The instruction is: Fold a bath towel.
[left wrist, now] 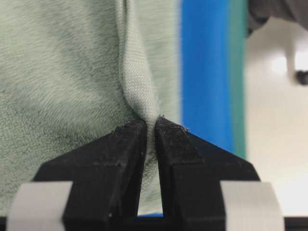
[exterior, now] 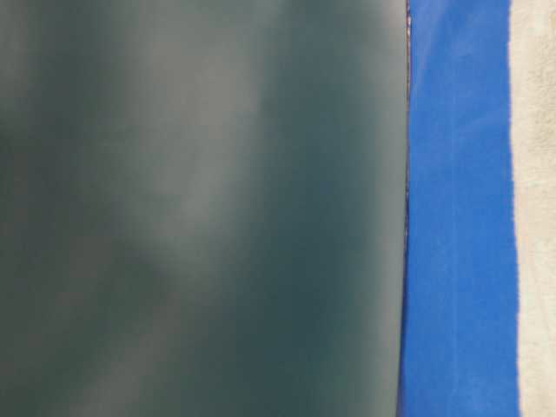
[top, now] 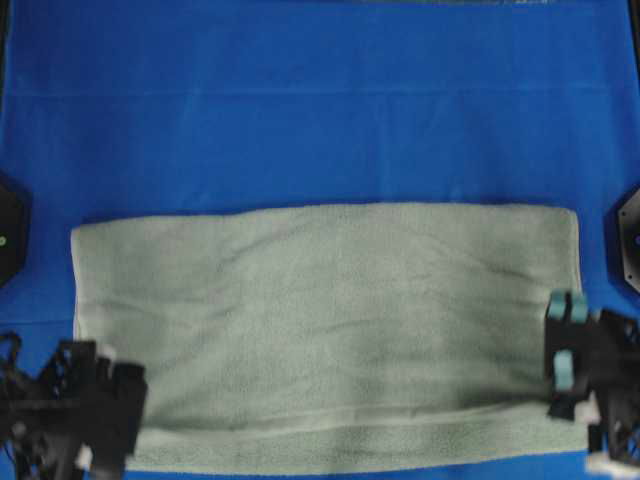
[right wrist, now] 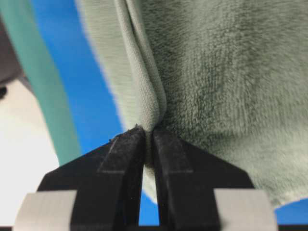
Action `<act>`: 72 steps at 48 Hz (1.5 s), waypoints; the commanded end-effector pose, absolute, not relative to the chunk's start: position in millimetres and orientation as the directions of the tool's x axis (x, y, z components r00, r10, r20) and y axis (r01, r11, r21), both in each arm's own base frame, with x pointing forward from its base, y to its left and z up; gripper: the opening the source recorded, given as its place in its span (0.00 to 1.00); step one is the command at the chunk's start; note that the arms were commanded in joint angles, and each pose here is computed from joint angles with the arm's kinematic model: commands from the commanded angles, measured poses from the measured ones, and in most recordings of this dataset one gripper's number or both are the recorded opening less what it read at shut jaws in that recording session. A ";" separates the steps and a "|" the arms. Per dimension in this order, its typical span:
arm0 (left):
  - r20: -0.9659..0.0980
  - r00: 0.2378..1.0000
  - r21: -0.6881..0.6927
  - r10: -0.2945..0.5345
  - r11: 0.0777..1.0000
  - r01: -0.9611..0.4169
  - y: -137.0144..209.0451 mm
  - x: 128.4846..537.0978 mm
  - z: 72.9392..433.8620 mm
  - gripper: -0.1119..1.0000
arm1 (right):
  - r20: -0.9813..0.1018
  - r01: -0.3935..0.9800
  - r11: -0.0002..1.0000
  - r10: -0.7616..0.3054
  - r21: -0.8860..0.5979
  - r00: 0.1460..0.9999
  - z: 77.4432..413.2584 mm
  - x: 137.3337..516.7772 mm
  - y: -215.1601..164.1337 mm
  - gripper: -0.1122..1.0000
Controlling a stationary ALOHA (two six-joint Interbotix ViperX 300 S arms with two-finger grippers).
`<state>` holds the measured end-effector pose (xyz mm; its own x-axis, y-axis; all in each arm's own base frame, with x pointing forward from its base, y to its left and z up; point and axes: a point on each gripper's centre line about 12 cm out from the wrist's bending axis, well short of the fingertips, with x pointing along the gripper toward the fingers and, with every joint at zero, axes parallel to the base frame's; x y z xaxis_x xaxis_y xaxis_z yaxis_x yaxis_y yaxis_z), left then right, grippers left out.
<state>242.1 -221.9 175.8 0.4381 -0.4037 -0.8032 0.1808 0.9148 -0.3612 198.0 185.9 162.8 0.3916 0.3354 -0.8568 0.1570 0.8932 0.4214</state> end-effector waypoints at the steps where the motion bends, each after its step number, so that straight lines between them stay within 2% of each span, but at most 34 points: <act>1: -0.795 0.430 -0.370 -0.428 0.904 0.216 -242.9 244.8 183.5 0.15 | -0.847 0.141 0.886 0.359 0.441 0.391 165.2 207.3 208.5 0.17; 13: -0.849 0.366 -0.330 -0.381 0.923 0.196 -253.9 245.2 153.5 0.15 | -0.917 0.274 0.896 0.266 0.349 0.296 137.3 215.7 226.6 0.17; 23: -0.864 0.335 -0.330 -0.376 0.925 0.186 -263.2 236.1 143.2 0.15 | -0.931 0.343 0.879 0.246 0.332 0.271 129.6 211.2 228.0 0.17; 37: -0.818 0.370 -0.410 -0.441 0.897 0.164 -275.2 232.1 157.8 0.16 | -0.916 0.355 0.855 0.290 0.378 0.277 134.8 197.9 240.7 0.17; 41: -0.812 0.374 -0.425 -0.447 0.893 0.145 -278.6 234.2 158.4 0.25 | -0.913 0.373 0.843 0.298 0.389 0.277 135.5 196.3 244.1 0.17; 45: -0.816 0.372 -0.422 -0.443 0.896 0.142 -279.4 235.0 158.9 0.46 | -0.923 0.392 0.843 0.281 0.369 0.264 134.4 193.4 243.0 0.19; 50: -0.825 0.370 -0.410 -0.428 0.903 0.132 -274.9 237.2 160.1 0.72 | -0.948 0.411 0.861 0.222 0.300 0.228 135.3 188.6 235.4 0.45; 52: -0.825 0.374 -0.405 -0.425 0.904 0.133 -272.0 239.1 164.0 0.78 | -0.954 0.408 0.870 0.198 0.276 0.223 139.7 187.9 231.9 0.56; 54: -0.825 0.379 -0.402 -0.420 0.906 0.131 -267.6 241.1 170.2 0.78 | -0.955 0.390 0.883 0.178 0.262 0.239 151.1 188.9 228.2 0.64; 56: -0.825 0.387 -0.393 -0.411 0.910 0.129 -261.4 244.0 177.5 0.76 | -0.949 0.366 0.894 0.165 0.259 0.269 163.3 191.1 225.0 0.68; 61: -0.830 0.409 -0.347 -0.381 0.925 0.157 -241.6 247.4 200.1 0.72 | -0.924 0.315 0.923 0.097 0.222 0.369 197.4 198.7 206.9 0.63; 65: -0.843 0.424 -0.288 -0.330 0.944 0.162 -213.3 250.3 214.0 0.71 | -0.901 0.332 0.933 -0.022 0.137 0.433 216.8 201.9 175.0 0.63; 69: -0.853 0.439 -0.238 -0.281 0.959 0.152 -183.3 252.3 221.8 0.71 | -0.892 0.410 0.910 -0.142 0.053 0.430 220.9 202.0 136.3 0.63; 72: -0.860 0.451 -0.200 -0.238 0.971 0.130 -157.4 254.0 222.9 0.71 | -0.892 0.472 0.881 -0.195 0.024 0.409 219.5 200.4 109.8 0.63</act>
